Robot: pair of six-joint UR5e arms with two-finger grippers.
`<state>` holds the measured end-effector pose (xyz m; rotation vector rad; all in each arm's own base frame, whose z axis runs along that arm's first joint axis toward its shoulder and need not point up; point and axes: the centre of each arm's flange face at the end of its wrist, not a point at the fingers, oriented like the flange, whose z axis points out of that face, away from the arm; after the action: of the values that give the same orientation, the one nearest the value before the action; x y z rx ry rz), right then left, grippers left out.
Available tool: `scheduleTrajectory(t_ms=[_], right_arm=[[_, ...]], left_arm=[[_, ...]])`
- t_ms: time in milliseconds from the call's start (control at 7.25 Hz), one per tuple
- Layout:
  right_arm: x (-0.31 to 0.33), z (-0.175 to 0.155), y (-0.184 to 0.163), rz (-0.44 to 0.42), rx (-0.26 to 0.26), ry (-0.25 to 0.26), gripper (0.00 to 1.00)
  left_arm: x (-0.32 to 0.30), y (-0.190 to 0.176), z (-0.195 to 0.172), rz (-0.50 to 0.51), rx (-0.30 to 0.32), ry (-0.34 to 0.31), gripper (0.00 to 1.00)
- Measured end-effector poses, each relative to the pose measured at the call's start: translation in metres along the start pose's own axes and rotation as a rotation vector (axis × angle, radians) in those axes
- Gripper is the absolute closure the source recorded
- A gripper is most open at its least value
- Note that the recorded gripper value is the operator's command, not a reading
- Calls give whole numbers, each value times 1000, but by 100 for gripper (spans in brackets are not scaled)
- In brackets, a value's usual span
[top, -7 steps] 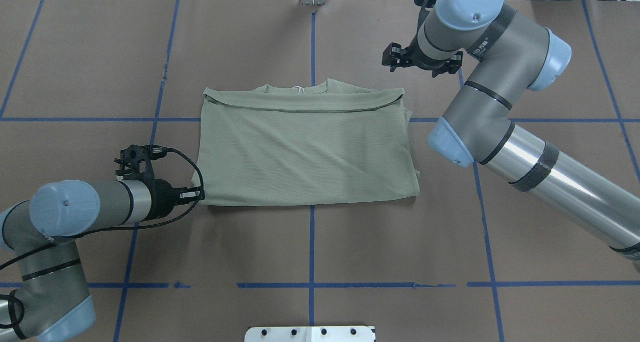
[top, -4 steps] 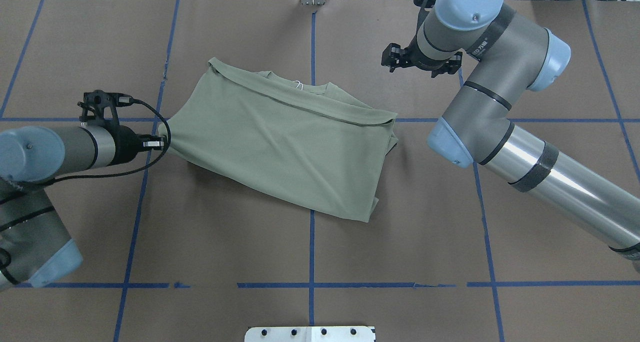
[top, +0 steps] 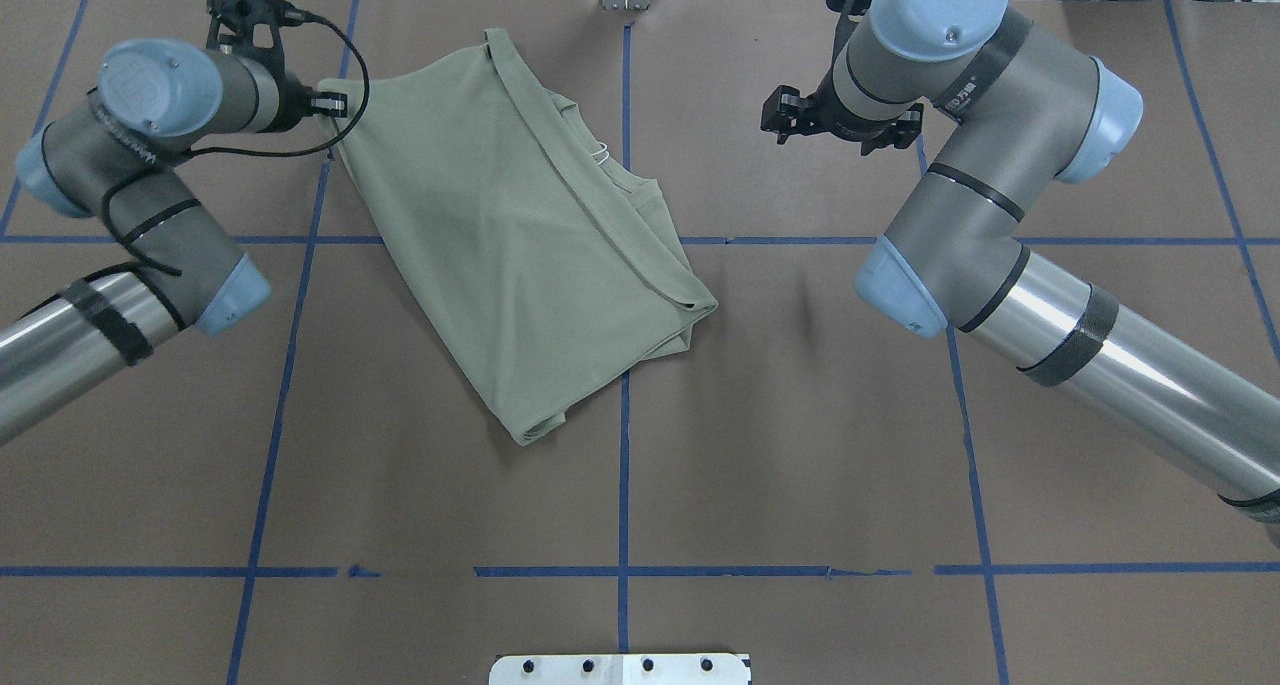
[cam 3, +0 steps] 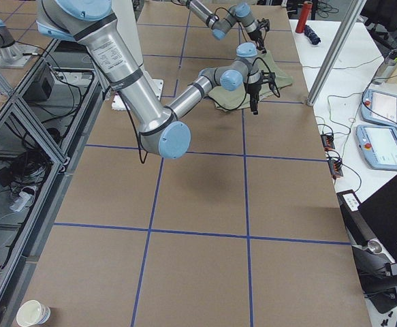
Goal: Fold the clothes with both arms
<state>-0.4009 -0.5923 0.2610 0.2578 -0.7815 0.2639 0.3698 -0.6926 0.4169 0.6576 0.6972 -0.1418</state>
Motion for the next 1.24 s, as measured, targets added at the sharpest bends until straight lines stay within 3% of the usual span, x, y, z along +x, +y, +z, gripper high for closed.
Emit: scheduleTrajectory(t_ms=[138, 276, 552, 690, 828, 966, 1241], right_arm=[[-2, -4, 2, -1, 2, -8, 0], [-4, -6, 6, -2, 2, -13, 0], [-23, -2, 21, 20, -7, -27, 0], [-46, 2, 28, 55, 5, -38, 4], [-83, 11, 27, 105, 27, -49, 12], [-127, 27, 22, 160, 45, -58, 26], [-185, 66, 35, 226, 87, -83, 33]], left_arm=[[-2, -32, 15, 36, 4, -36, 42], [-9, -48, 21, 89, 14, -52, 0], [-26, -49, 16, 160, 61, -16, 0], [-31, -41, 5, 171, 68, 40, 0], [-32, -30, -9, 176, 58, 105, 0], [-30, -22, -21, 173, 55, 148, 0], [-24, -13, -31, 161, 51, 182, 0]])
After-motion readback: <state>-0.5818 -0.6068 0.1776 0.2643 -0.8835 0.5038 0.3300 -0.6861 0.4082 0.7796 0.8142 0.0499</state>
